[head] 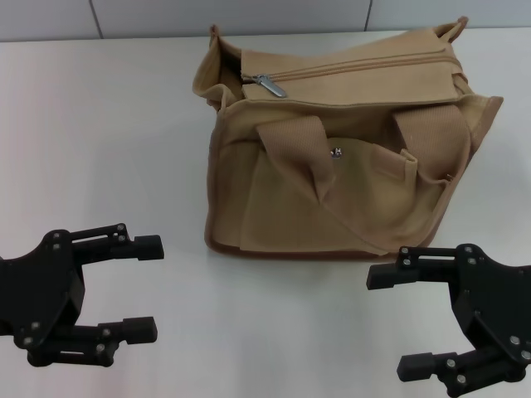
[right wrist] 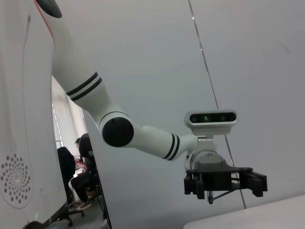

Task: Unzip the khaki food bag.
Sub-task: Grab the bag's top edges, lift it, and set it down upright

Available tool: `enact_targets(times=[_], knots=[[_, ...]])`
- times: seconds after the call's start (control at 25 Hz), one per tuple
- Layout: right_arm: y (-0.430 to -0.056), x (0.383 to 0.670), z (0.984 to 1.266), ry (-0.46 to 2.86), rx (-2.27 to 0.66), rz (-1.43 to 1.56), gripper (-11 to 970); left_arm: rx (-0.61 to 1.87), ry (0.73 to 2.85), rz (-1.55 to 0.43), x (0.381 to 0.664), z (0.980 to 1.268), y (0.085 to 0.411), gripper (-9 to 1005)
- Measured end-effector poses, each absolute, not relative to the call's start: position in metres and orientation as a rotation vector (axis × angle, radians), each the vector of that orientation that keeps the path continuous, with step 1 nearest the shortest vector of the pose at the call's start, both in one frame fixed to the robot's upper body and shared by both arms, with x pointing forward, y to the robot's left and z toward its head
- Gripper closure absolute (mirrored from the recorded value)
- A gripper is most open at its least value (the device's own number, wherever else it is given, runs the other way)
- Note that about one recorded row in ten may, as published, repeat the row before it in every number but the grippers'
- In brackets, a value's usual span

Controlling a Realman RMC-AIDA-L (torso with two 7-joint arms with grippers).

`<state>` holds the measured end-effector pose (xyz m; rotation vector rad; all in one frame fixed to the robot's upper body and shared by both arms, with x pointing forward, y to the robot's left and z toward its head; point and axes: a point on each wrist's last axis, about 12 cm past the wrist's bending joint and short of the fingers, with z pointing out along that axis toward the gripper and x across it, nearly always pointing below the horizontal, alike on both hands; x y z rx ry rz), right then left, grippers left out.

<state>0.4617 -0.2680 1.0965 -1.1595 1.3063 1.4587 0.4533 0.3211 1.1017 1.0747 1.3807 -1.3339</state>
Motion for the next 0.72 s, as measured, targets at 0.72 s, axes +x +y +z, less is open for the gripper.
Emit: enact_targets(times=[0.72], knots=[[-0.27, 0.462, 1.094, 1.317, -1.136, 1.425, 141, 0.893, 1.526, -1.06, 0.463, 1.06, 0.296, 278]])
